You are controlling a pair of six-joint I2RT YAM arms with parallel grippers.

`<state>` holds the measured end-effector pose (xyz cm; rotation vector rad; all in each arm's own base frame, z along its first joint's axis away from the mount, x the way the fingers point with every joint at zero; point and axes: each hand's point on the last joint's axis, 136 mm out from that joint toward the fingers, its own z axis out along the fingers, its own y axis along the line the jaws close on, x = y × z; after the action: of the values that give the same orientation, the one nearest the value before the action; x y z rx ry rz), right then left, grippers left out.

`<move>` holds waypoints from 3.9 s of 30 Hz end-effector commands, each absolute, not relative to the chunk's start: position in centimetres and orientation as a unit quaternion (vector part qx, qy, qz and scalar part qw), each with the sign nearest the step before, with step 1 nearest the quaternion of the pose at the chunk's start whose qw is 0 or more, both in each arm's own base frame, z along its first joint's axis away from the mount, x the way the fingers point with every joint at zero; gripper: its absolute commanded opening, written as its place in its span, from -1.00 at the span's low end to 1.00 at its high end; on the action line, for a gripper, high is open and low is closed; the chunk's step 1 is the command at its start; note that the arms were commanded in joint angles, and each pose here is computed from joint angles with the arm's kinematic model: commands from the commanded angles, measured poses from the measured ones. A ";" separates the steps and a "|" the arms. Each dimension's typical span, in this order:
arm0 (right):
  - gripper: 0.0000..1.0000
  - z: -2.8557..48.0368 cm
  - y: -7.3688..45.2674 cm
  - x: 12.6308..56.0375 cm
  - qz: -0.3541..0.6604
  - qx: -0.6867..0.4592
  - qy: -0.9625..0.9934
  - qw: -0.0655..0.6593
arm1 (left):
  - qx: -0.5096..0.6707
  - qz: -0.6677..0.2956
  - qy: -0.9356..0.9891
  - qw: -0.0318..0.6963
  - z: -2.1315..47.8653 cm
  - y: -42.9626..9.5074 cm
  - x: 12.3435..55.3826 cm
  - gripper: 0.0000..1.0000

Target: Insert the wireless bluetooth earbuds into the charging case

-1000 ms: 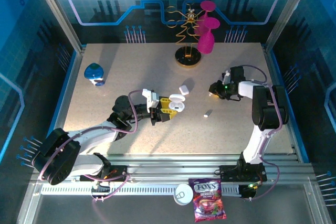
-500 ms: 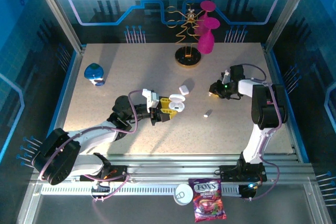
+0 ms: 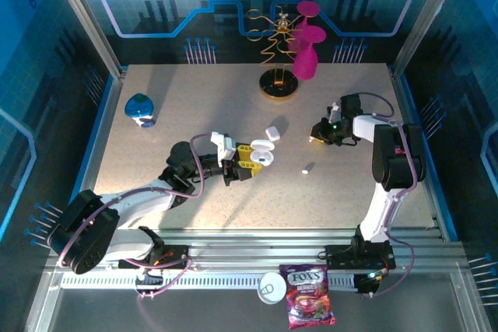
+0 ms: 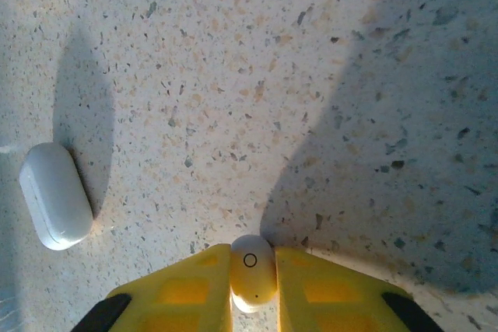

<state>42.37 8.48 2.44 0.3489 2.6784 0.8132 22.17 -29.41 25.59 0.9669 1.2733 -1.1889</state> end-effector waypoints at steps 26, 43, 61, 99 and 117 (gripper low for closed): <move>-0.69 10.1 6.7 35.1 -0.058 0.171 0.932 0.314 | 0.384 -0.456 0.556 0.580 25.2 -27.7 24.0 -0.53; -0.72 14.5 9.4 33.9 -0.052 0.164 0.910 0.377 | 0.375 -0.430 0.570 0.591 24.3 -27.8 25.6 -0.55; -0.72 22.2 16.9 31.2 0.119 0.093 0.899 0.412 | 0.331 -0.338 0.588 0.656 20.9 -30.6 34.2 -0.58; -0.74 21.9 24.4 32.2 0.178 0.030 0.897 0.403 | 0.348 -0.333 0.578 0.659 20.5 -33.8 33.8 -0.60; -0.15 23.8 23.9 31.2 0.208 0.020 0.885 0.417 | 0.345 -0.328 0.579 0.662 20.8 -33.7 34.1 -0.60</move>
<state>31.74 23.98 21.70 0.0599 2.2824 0.4660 34.19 -33.66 17.87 0.8019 1.3957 -0.7465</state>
